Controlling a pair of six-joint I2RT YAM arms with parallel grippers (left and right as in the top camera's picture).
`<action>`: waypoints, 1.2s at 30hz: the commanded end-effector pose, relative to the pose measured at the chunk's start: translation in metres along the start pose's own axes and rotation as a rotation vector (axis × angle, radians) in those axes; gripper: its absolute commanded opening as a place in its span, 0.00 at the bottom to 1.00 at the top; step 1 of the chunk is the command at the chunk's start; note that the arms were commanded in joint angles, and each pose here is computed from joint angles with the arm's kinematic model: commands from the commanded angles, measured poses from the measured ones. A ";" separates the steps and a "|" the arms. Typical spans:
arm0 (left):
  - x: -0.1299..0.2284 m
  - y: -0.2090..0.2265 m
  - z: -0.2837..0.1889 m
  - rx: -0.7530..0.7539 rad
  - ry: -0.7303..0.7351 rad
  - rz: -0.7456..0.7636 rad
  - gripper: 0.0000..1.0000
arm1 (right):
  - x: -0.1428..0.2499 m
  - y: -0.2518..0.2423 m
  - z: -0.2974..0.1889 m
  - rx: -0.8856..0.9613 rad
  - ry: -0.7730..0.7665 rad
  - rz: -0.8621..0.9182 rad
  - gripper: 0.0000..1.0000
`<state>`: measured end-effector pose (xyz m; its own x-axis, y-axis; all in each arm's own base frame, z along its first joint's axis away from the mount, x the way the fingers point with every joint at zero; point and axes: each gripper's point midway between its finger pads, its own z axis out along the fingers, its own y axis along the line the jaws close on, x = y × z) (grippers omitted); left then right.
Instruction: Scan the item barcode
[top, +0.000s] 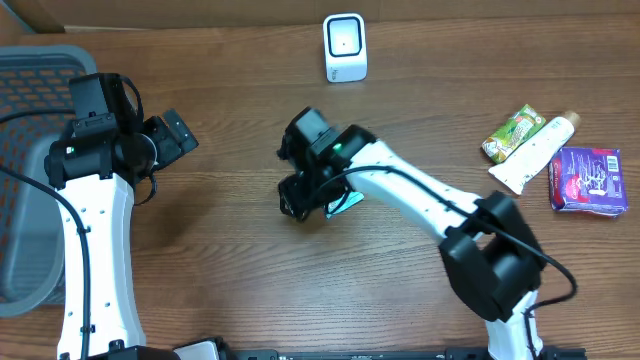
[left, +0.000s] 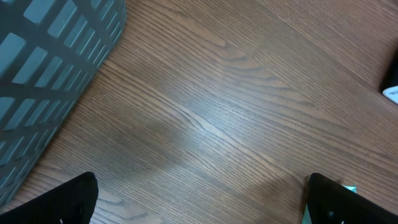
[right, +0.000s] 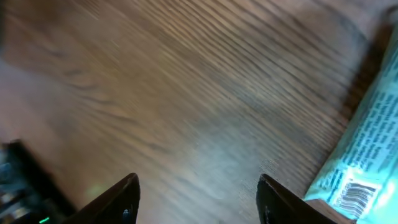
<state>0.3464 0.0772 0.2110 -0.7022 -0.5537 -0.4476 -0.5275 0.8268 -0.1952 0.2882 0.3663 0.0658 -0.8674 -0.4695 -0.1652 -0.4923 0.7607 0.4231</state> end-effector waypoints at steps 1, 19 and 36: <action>-0.005 0.000 -0.002 -0.007 -0.017 -0.012 1.00 | -0.003 -0.028 0.011 0.131 -0.012 0.050 0.61; -0.005 0.000 -0.002 -0.007 -0.017 -0.012 1.00 | -0.050 -0.034 0.032 0.199 -0.154 -0.430 0.60; -0.005 0.000 -0.002 -0.007 -0.017 -0.012 0.99 | -0.064 -0.143 0.014 0.545 -0.217 -0.047 0.59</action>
<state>0.3464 0.0772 0.2110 -0.7022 -0.5537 -0.4476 -0.5275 0.8268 -0.1952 0.3852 0.3339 0.0050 -0.6960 -0.6147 -0.3710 -0.6538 0.7562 -0.0264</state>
